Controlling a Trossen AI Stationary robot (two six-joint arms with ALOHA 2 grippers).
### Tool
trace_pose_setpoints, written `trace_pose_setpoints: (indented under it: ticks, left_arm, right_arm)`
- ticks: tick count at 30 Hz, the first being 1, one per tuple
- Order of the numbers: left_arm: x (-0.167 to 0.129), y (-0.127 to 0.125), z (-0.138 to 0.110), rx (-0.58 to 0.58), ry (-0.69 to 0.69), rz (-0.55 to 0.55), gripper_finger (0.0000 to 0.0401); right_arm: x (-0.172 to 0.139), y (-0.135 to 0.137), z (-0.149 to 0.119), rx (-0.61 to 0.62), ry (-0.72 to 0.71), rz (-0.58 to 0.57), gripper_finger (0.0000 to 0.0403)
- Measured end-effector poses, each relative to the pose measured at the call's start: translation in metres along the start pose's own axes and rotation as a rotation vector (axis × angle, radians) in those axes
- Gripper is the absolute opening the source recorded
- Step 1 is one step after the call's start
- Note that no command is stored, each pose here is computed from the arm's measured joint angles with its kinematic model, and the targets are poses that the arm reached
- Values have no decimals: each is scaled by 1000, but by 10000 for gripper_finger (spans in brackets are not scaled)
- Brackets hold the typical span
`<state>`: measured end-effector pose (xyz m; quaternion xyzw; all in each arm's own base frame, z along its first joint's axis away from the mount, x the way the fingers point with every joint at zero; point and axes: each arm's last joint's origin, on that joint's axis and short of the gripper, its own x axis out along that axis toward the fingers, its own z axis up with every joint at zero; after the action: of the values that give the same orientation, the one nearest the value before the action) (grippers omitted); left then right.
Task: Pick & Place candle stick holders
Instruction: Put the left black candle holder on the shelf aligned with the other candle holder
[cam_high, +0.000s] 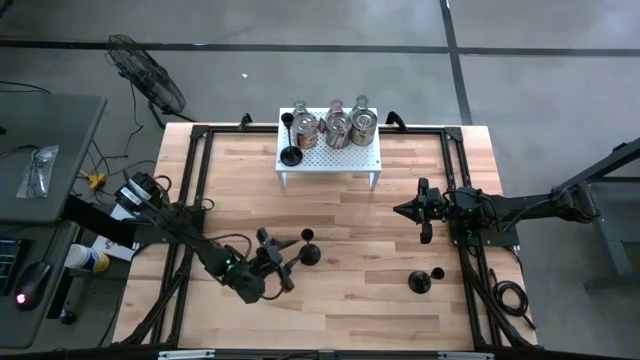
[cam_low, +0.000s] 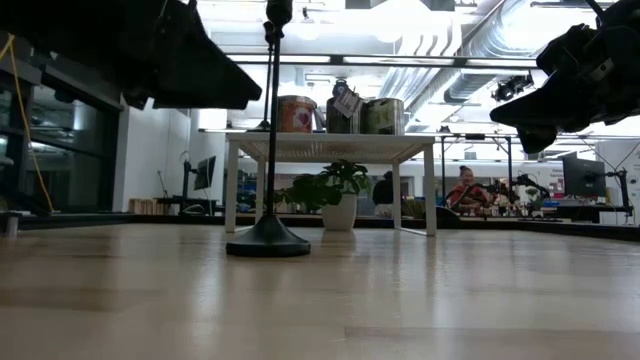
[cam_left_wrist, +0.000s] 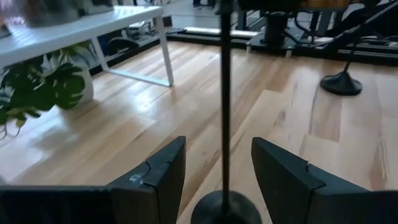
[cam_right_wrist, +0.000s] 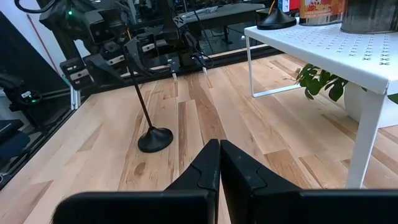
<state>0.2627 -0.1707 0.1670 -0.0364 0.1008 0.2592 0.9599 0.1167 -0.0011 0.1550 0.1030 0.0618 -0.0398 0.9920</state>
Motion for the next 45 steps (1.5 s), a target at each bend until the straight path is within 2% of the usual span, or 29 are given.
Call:
trace_pose_setpoints:
  ticks: [6, 12, 17, 23, 28, 37, 45]
  left_arm:
    - [14, 3, 9, -44, -39, 23, 178]
    - [33, 7, 19, -86, -17, -20, 178]
    - [36, 2, 30, -38, -31, -25, 177]
    - [36, 0, 32, -19, -29, -32, 173]
    - [32, -1, 33, -32, -49, -11, 134]
    - [26, -4, 32, -14, -59, -2, 17]
    - [26, -4, 33, -21, -67, 3, 13]
  right_arm:
    - [0, 0, 0, 0, 0, 0, 4]
    - [0, 0, 0, 0, 0, 0, 4]
    - [0, 0, 0, 0, 0, 0, 4]
    - [0, 0, 0, 0, 0, 0, 4]
    - [0, 0, 0, 0, 0, 0, 4]
    - [0, 0, 0, 0, -1, 0, 4]
    - [0, 0, 0, 0, 0, 0, 4]
